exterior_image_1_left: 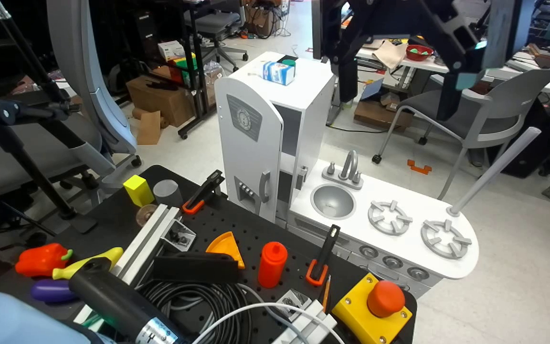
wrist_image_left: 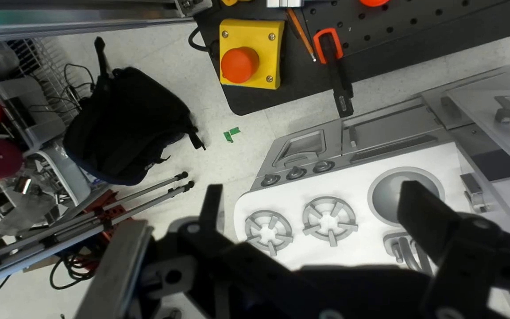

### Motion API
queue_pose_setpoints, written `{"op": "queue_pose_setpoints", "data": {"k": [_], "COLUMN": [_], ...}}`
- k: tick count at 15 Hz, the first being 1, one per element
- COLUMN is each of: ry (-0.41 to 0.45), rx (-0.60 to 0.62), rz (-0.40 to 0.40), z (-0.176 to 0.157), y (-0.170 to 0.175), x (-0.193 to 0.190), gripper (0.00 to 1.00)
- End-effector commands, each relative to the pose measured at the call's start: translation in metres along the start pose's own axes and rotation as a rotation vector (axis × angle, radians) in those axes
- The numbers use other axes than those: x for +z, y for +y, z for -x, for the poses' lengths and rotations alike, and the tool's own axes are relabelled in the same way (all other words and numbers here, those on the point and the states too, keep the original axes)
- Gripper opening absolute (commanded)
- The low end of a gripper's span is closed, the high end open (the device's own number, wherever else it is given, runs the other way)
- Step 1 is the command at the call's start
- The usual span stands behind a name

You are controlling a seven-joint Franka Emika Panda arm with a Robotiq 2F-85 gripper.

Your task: Close the door of the cabinet.

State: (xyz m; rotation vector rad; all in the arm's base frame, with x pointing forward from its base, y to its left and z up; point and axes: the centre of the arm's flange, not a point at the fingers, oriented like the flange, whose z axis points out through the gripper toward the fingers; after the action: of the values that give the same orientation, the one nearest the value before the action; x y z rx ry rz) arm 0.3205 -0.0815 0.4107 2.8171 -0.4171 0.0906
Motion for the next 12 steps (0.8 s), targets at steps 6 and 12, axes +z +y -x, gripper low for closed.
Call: {"op": "queue_pose_setpoints", "data": {"k": [6,12], "ry": [-0.092,-0.071], "rx": [-0.272,-0.188], "rz": [0.007,-0.001], "z": [-0.005,-0.022], "y": [-0.092,-0.152], "x": [0.045,0.083], "gripper": [1.0,1.0]}}
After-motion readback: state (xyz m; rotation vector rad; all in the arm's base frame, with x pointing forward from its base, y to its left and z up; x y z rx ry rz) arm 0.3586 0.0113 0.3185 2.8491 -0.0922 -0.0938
